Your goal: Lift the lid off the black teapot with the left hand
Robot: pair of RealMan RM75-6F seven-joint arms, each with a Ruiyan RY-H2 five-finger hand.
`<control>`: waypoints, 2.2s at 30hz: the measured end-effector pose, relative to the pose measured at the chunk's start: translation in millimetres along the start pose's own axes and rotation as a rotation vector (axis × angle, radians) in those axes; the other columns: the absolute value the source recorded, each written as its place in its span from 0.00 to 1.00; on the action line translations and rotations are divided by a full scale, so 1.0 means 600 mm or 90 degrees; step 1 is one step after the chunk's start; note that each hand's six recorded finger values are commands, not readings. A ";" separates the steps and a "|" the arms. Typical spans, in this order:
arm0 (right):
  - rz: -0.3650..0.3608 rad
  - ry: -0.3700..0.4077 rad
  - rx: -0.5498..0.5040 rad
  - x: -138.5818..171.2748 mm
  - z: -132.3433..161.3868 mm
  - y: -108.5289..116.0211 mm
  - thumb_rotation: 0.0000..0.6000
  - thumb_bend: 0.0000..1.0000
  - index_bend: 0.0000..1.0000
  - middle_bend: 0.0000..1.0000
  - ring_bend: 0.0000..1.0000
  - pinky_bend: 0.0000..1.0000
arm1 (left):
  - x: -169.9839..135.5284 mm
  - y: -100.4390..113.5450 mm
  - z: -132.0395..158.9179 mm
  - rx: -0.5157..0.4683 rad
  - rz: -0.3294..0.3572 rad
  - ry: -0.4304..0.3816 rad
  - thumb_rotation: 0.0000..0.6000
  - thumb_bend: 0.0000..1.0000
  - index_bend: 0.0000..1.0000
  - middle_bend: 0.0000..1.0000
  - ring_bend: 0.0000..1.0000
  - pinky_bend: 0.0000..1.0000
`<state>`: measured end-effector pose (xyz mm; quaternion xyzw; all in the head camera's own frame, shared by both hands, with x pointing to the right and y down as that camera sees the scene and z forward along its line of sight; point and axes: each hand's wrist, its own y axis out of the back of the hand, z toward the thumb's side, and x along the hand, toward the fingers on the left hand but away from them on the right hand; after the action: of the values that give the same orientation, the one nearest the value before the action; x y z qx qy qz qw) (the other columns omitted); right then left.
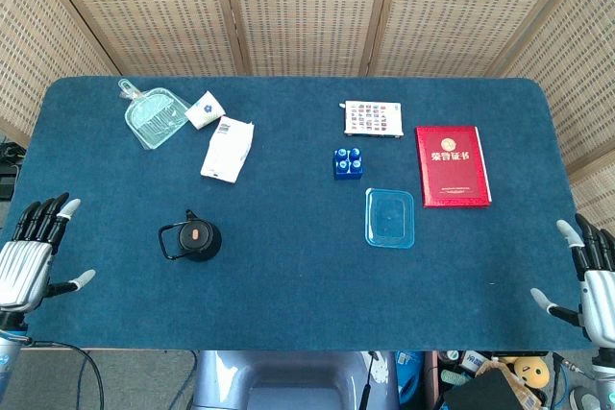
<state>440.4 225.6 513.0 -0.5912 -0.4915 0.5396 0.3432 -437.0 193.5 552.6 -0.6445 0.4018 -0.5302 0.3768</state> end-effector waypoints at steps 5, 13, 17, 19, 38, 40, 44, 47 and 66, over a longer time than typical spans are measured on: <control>0.000 0.000 -0.001 0.000 -0.001 0.000 1.00 0.00 0.00 0.00 0.00 0.00 | 0.001 -0.003 -0.001 0.002 -0.003 0.001 1.00 0.00 0.00 0.00 0.00 0.00; -0.002 -0.001 -0.002 0.000 0.000 0.002 1.00 0.00 0.00 0.00 0.00 0.00 | 0.034 -0.011 -0.013 0.007 -0.016 0.011 1.00 0.00 0.00 0.00 0.00 0.00; -0.002 -0.003 0.000 -0.001 -0.001 0.001 1.00 0.00 0.00 0.00 0.00 0.00 | 0.081 -0.019 -0.028 0.021 -0.028 0.010 1.00 0.00 0.00 0.00 0.00 0.00; -0.002 -0.005 0.001 -0.002 -0.001 0.001 1.00 0.00 0.00 0.00 0.00 0.00 | 0.102 -0.020 -0.035 0.031 -0.025 0.004 1.00 0.00 0.00 0.00 0.00 0.00; 0.018 -0.020 0.009 -0.011 -0.010 -0.014 1.00 0.00 0.00 0.00 0.00 0.00 | 0.285 -0.155 0.019 0.004 -0.132 -0.032 1.00 0.00 0.00 0.00 0.00 0.00; 0.020 -0.020 0.007 -0.011 -0.011 -0.014 1.00 0.00 0.00 0.00 0.00 0.00 | 0.290 -0.160 0.026 0.009 -0.134 -0.032 1.00 0.00 0.00 0.00 0.00 0.00; 0.024 -0.019 0.004 -0.011 -0.011 -0.015 1.00 0.00 0.00 0.00 0.00 0.00 | 0.303 -0.173 0.048 0.014 -0.144 -0.031 1.00 0.00 0.00 0.00 0.00 0.00; 0.024 -0.019 0.003 -0.011 -0.011 -0.015 1.00 0.00 0.00 0.00 0.00 0.00 | 0.308 -0.179 0.061 0.020 -0.150 -0.035 1.00 0.00 0.00 0.00 0.00 0.00; 0.025 -0.017 0.001 -0.009 -0.009 -0.015 1.00 0.00 0.00 0.00 0.00 0.00 | 0.228 -0.197 0.148 0.045 -0.208 -0.128 1.00 0.00 0.00 0.00 0.00 0.00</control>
<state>444.5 223.5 523.9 -0.5933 -0.4838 0.5543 0.3266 -319.5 119.9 698.7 -0.7373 0.2333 -0.5310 0.3464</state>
